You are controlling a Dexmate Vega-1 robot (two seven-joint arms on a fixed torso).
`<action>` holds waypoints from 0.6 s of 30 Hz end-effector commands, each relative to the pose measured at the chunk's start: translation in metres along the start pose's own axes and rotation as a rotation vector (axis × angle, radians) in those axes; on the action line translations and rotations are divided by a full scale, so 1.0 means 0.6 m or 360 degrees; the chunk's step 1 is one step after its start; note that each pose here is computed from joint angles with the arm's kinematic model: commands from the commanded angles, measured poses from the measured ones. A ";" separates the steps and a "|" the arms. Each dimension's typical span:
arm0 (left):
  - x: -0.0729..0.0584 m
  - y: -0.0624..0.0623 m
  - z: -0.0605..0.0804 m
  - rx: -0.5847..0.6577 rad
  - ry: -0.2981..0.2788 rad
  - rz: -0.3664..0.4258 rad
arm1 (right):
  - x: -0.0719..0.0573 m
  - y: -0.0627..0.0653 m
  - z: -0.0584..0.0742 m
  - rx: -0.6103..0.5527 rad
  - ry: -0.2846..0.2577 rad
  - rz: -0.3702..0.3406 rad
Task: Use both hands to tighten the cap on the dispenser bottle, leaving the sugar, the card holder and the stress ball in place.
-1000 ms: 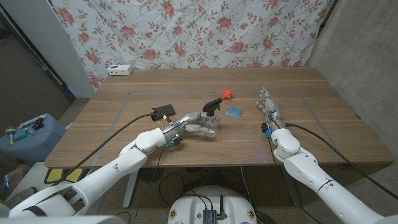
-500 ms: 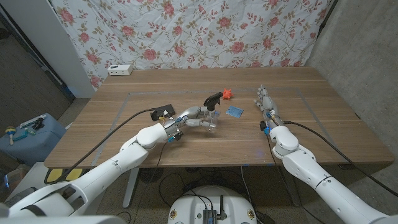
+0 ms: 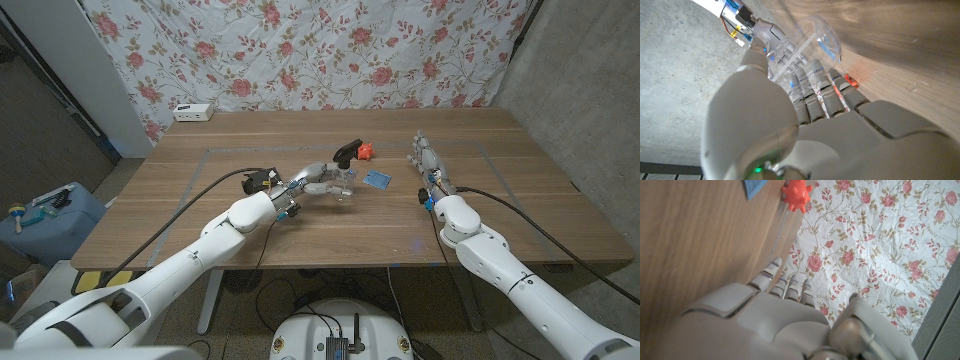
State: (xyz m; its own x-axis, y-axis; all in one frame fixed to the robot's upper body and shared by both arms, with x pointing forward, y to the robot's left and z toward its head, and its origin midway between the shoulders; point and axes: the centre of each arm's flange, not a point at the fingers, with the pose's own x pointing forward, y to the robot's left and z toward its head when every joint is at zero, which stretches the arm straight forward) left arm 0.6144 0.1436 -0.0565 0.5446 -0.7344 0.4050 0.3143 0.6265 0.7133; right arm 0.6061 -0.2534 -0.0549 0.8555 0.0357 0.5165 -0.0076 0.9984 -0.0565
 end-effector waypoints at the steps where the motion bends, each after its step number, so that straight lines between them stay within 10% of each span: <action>1: 0.024 0.001 0.004 0.0040 0.0005 0.0042 | 0.005 -0.003 0.028 -0.0127 -0.0008 0.0037; 18: 0.040 -0.019 0.008 0.0036 -0.0007 0.0110 | -0.008 -0.005 0.080 -0.0308 -0.0060 0.0124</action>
State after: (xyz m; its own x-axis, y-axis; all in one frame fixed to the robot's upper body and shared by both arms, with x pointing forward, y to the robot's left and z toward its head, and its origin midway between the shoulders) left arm 0.6203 0.1289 -0.0495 0.5565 -0.7082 0.4345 0.2701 0.6487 0.7115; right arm 0.5929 -0.2537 -0.0308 0.8434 0.0786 0.5315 0.0137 0.9858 -0.1676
